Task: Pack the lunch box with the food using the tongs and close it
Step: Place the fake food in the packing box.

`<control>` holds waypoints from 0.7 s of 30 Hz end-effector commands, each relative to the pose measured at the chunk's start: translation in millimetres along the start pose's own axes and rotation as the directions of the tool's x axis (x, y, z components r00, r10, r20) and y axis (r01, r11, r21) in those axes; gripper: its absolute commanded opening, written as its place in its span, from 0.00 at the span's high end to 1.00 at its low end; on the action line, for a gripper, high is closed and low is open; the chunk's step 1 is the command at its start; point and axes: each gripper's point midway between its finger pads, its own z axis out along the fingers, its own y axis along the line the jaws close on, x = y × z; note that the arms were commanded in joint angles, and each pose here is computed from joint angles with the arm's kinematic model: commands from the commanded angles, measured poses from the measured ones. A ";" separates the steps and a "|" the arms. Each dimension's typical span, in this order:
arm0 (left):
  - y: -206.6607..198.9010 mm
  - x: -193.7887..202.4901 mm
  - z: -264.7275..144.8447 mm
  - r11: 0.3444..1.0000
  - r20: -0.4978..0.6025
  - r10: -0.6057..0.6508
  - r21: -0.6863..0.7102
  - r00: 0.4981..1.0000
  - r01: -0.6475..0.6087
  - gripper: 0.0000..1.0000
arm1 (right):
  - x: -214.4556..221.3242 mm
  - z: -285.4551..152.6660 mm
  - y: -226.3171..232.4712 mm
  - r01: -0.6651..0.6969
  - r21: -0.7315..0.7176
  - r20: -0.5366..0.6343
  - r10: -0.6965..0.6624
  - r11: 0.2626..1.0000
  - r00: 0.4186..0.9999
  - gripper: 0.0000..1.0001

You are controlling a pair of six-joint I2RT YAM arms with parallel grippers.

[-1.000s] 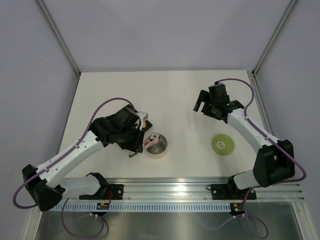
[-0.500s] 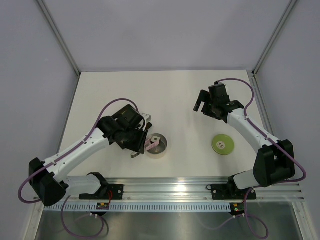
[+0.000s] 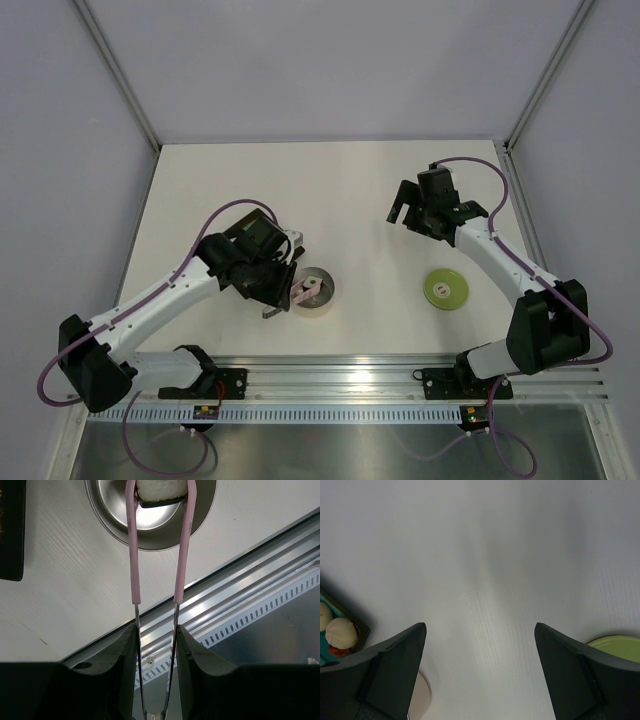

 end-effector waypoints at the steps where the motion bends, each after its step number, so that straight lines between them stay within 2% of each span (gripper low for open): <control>1: -8.0 0.2 4.7 0.999 -0.004 0.025 0.047 1.000 -0.025 0.66 | -8.5 -8.5 5.1 -0.014 -0.024 0.042 0.015 1.000 0.999 0.03; 11: -9.4 1.0 6.8 0.998 -0.014 0.039 0.051 0.999 -0.038 0.62 | -7.3 -9.2 4.8 -0.011 -0.025 0.041 0.012 1.000 0.999 0.03; 14: -10.0 -0.8 5.9 0.998 -0.009 0.040 0.051 0.999 -0.039 0.57 | -8.1 -8.9 5.1 -0.014 -0.026 0.042 0.015 1.000 0.999 0.03; 21: -11.1 -3.4 3.1 0.998 0.006 0.040 0.053 0.999 -0.041 0.66 | -7.5 -9.2 5.3 -0.013 -0.027 0.042 0.014 1.000 0.999 0.03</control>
